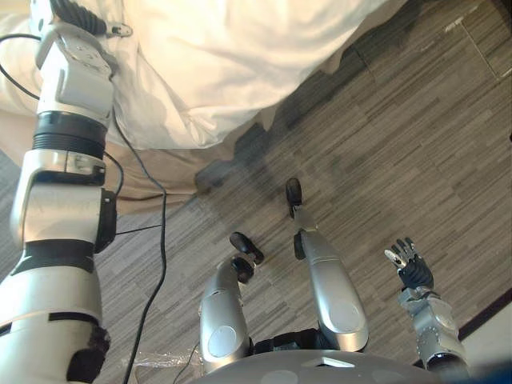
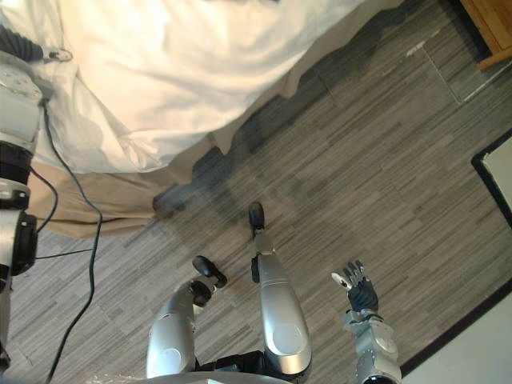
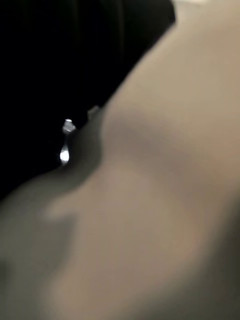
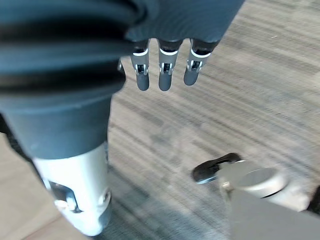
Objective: Tidy the bed and pick cloth on bed and put in laundry
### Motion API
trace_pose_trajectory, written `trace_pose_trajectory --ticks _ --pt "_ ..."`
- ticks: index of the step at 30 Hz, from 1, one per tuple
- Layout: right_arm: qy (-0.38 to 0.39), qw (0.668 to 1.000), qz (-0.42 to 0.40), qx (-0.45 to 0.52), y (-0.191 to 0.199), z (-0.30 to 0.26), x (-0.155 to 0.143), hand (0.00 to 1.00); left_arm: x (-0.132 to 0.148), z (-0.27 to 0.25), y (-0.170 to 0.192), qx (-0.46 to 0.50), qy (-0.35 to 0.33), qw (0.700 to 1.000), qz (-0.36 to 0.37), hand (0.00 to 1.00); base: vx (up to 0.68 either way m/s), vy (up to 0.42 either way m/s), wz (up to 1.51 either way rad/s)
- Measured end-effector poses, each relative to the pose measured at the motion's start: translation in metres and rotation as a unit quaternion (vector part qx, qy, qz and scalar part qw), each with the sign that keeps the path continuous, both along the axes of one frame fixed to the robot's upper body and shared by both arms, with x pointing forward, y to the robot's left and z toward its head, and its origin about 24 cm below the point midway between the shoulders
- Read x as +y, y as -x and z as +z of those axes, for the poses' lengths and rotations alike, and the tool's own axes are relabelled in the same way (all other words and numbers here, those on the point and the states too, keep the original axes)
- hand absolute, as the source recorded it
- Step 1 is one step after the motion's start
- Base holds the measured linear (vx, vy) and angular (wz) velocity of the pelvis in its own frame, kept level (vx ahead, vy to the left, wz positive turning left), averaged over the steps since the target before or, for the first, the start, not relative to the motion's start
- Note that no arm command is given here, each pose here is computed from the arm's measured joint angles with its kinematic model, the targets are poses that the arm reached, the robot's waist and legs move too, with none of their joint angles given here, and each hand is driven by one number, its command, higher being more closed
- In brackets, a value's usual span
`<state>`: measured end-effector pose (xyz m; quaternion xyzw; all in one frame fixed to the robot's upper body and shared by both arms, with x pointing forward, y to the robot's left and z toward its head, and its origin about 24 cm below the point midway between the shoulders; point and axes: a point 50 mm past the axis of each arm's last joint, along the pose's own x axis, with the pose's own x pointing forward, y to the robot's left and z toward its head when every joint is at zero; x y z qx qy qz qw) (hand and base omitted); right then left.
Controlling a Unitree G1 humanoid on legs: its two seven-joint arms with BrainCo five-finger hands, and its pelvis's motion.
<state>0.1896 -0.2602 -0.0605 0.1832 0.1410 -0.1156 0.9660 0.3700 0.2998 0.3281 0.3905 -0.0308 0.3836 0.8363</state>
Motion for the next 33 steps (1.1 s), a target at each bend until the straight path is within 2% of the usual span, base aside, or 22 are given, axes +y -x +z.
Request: trace_pose_trajectory --ticks 5,12,18,20,21,23,27,31,33 --pt "-0.021 0.998 -0.008 -0.054 -0.012 0.020 0.001 0.00 -0.011 0.025 0.007 -0.060 -0.009 0.998 -0.034 1.00 -0.05 -0.015 0.08" --pt "-0.023 0.998 0.000 -0.052 -0.013 0.026 0.002 0.00 -0.025 0.010 -0.001 -0.069 -0.033 0.993 -0.089 1.00 0.00 -0.026 0.10" --pt "-0.001 1.000 0.014 -0.021 0.009 0.013 0.002 0.00 -0.030 -0.046 -0.008 -0.034 -0.040 0.988 -0.146 1.00 0.08 -0.018 0.15" --pt "0.004 1.000 0.016 -0.007 0.015 0.008 0.005 0.00 -0.019 -0.078 -0.001 -0.032 0.010 0.985 -0.167 1.00 0.12 -0.029 0.21" --pt "0.005 1.000 0.017 0.001 0.017 0.004 0.006 0.00 -0.012 -0.089 0.004 -0.036 0.033 0.984 -0.170 0.00 0.10 -0.035 0.16" --pt "0.009 0.999 0.015 0.032 0.028 -0.008 0.008 0.00 0.002 -0.116 0.014 -0.036 0.079 0.982 -0.166 0.00 0.12 -0.054 0.23" --pt "0.022 0.991 -0.021 0.129 0.061 -0.039 -0.001 0.00 0.020 -0.211 0.048 -0.015 0.224 0.966 -0.128 0.00 0.13 -0.064 0.38" --pt "0.017 0.981 -0.042 0.188 0.083 -0.055 -0.005 0.00 0.012 -0.303 0.099 0.055 0.321 0.942 -0.079 0.00 0.10 -0.018 0.22" --pt "0.006 0.973 -0.044 0.227 0.100 -0.065 -0.002 0.00 -0.002 -0.356 0.141 0.105 0.376 0.920 -0.033 0.00 0.06 0.013 0.10"
